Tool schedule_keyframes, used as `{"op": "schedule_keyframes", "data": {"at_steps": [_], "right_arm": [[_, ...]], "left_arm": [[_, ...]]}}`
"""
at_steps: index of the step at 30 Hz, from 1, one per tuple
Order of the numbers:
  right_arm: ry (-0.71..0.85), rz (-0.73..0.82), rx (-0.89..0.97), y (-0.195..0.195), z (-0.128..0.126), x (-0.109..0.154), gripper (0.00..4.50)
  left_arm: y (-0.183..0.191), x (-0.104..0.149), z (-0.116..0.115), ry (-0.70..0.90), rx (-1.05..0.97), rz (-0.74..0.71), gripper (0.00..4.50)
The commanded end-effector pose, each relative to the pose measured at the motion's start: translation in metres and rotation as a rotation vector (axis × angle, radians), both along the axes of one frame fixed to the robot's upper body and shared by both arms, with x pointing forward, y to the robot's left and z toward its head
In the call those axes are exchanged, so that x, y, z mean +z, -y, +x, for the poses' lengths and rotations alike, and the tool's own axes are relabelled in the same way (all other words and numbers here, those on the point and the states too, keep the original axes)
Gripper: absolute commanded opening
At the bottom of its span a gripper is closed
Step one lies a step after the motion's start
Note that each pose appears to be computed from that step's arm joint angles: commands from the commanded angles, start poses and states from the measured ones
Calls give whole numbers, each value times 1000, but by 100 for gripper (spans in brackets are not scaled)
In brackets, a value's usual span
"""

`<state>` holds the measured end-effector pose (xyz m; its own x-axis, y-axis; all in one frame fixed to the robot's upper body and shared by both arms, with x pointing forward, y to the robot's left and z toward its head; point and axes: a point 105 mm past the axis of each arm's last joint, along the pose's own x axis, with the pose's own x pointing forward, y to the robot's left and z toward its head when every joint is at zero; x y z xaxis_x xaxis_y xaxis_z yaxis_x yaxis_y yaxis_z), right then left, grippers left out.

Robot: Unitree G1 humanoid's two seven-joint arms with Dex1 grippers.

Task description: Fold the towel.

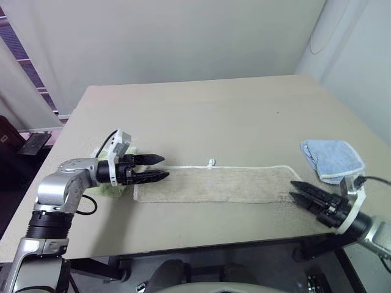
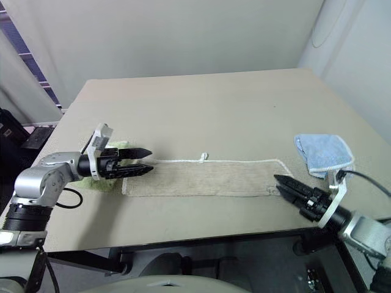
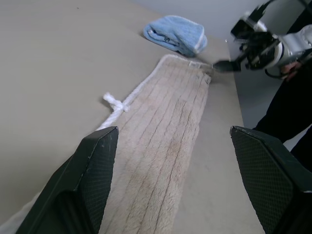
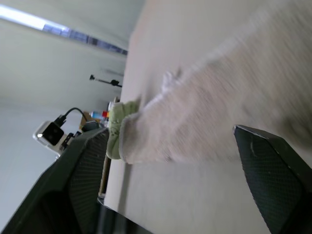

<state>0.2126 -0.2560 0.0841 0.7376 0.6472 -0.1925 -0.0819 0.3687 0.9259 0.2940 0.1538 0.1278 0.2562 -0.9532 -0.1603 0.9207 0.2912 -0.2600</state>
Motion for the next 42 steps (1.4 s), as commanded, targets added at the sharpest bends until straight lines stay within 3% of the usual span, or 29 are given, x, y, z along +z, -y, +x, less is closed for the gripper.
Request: {"op": "schedule_keyframes", "data": {"at_steps": [1,11,19,22,25,35,42], "right_arm": [[-33,19,-29,4,-2,-3,425],[-161,-96,-261,41,20,-33,425],[-119,-162,-389,69,45,-25,425],[-90,-170,-339,62,48,-19,425],[-91,-182,-284,52,46,-23,354],[-90,-171,-227,35,40,-28,2],[-18,-207,-329,67,38,-4,2]], "left_arm": [[5,-1,-1,45,-19,17,386],[7,-5,0,47,-6,28,386],[5,-6,-1,51,1,40,386],[3,-5,0,55,12,43,386],[2,-5,1,62,24,47,392],[1,-6,5,63,35,52,392],[1,-10,8,62,40,67,392]]}}
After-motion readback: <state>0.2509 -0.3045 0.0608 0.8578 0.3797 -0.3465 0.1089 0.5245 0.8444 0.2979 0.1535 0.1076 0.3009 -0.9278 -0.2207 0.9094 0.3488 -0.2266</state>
